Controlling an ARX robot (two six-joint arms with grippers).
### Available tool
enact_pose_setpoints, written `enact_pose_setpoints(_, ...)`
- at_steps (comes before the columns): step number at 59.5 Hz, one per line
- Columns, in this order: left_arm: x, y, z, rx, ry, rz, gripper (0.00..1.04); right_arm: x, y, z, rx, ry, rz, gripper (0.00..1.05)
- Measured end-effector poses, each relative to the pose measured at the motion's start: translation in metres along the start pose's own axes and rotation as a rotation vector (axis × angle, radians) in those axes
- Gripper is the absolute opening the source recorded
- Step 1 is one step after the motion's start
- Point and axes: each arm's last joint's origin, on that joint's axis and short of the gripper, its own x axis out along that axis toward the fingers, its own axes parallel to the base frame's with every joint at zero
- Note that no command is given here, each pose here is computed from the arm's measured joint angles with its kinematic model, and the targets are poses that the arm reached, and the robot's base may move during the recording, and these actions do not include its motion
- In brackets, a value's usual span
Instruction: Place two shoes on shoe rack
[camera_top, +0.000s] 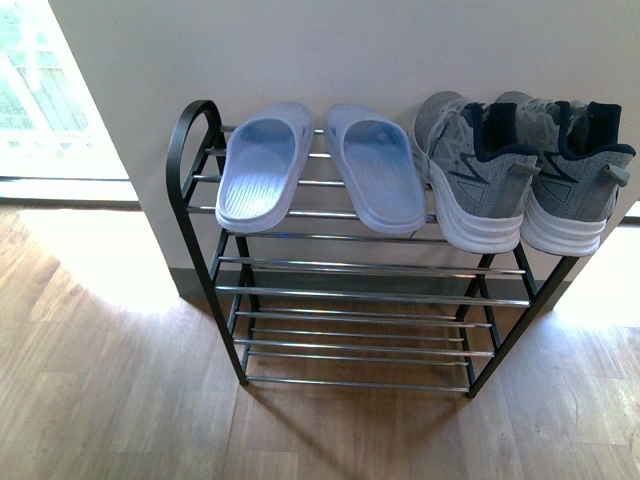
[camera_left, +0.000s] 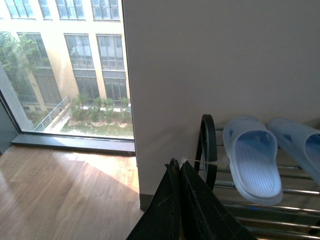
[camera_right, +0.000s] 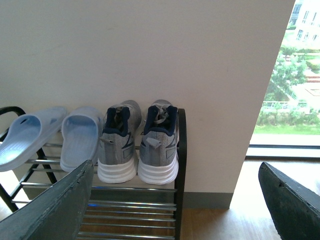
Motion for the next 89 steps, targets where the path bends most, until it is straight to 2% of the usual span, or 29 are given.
enact_pose_setpoints(7,-0.015,0.009,-0.001,0.001,0.004,0.013,0.01,0.0,0.0,0.0,0.0,0.0,0.0,0.96)
enact_pose_setpoints(46,-0.051,0.009,0.005,0.001,-0.015,0.007,0.01,0.0,0.0,0.0,0.0,0.0,0.0,0.96)
enact_pose_setpoints(89,-0.069,0.008,0.007,0.001,-0.024,0.007,0.01,0.0,0.0,0.0,0.0,0.0,0.0,0.96)
